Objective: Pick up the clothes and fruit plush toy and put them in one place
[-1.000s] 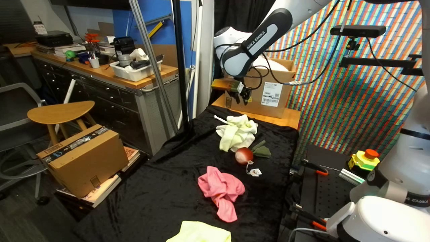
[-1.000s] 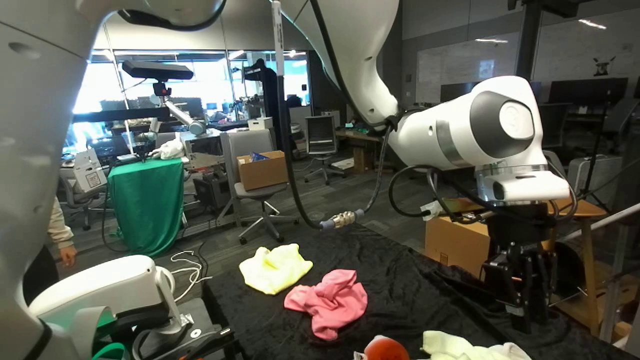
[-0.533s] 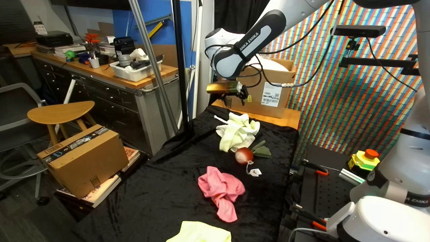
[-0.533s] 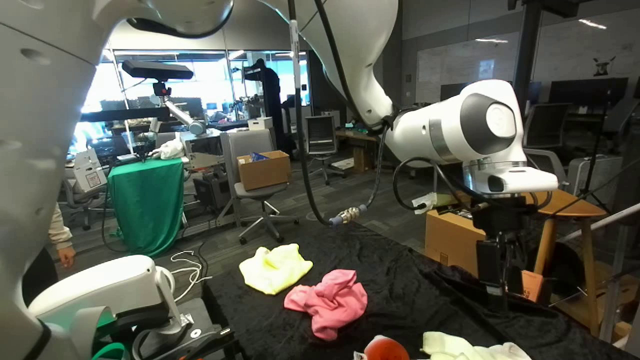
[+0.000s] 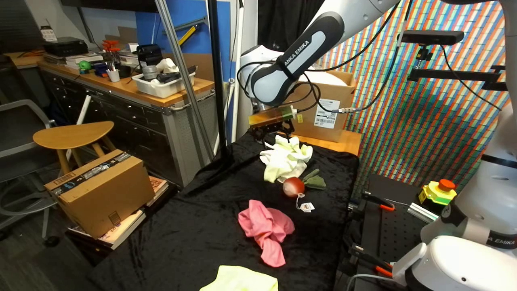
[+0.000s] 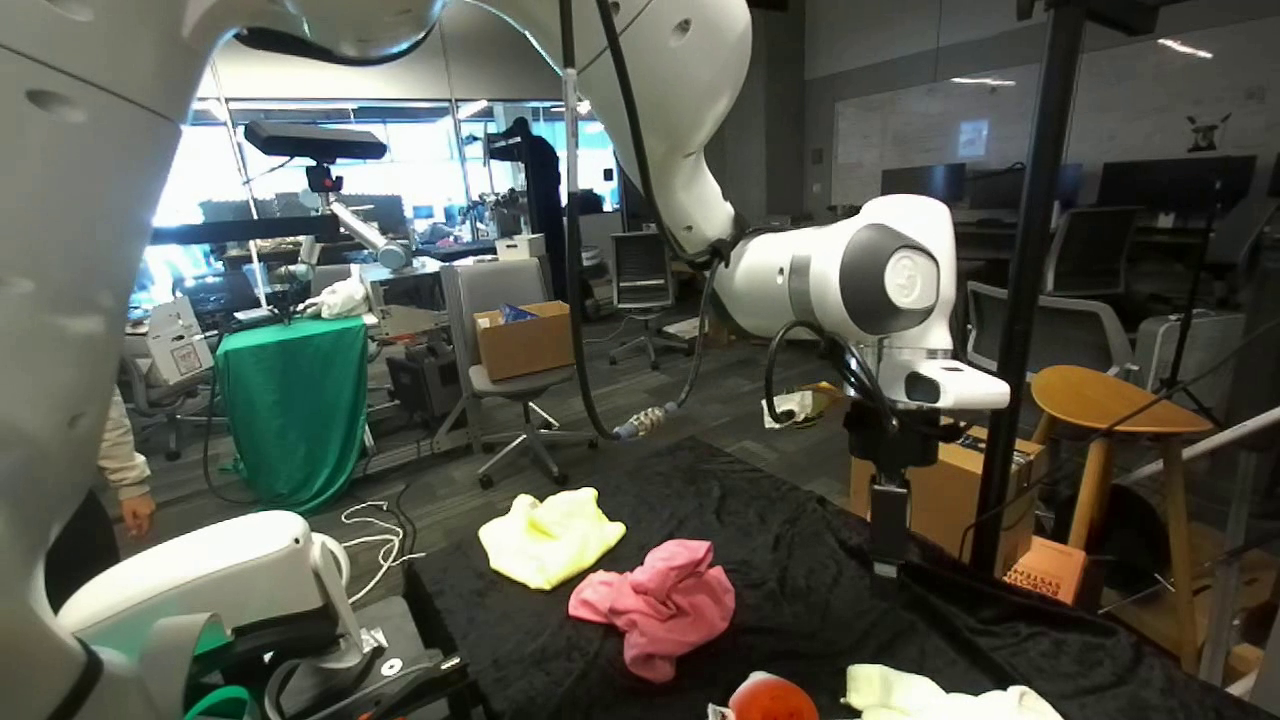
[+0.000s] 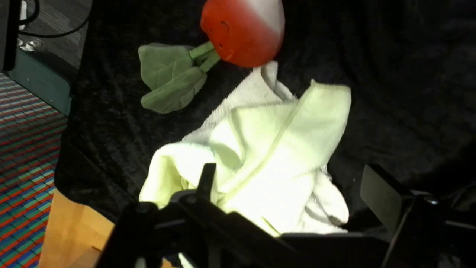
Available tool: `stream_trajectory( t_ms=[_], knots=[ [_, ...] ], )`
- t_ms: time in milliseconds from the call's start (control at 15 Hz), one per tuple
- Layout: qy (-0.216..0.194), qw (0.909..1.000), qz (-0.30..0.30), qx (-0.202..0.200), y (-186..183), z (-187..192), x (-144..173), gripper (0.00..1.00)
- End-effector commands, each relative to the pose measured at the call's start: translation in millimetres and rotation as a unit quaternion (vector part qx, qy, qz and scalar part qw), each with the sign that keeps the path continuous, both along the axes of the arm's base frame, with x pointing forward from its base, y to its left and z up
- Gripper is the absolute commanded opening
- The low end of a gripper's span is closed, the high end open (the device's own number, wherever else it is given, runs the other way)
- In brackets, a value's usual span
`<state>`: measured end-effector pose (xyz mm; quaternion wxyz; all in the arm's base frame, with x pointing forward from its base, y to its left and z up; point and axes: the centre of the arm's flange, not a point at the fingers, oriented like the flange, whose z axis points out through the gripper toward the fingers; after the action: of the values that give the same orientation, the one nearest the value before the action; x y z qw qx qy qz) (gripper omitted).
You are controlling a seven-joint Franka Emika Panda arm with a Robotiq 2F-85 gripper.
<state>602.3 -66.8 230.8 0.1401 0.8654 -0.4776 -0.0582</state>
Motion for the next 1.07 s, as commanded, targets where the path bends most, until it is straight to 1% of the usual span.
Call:
stream_trajectory(
  t_ms=[0, 200, 333, 533, 800, 1000],
  knots=[
    [0.025, 0.9965, 0.046, 0.065, 10.1, -5.4, -32.8, 1.0],
    [0.05, 0.9904, 0.069, 0.109, 19.7, -24.2, -51.5, 1.0],
    [0.071, 0.9858, 0.083, 0.127, 23.2, -42.4, -57.0, 1.0],
    [0.09, 0.9797, 0.104, 0.146, 23.2, -70.3, -62.4, 1.0],
    [0.113, 0.9687, 0.129, 0.18, 17.6, -106.6, -64.4, 1.0],
    [0.129, 0.9617, 0.142, 0.196, 12.9, -129.6, -67.3, 1.0]
  ],
)
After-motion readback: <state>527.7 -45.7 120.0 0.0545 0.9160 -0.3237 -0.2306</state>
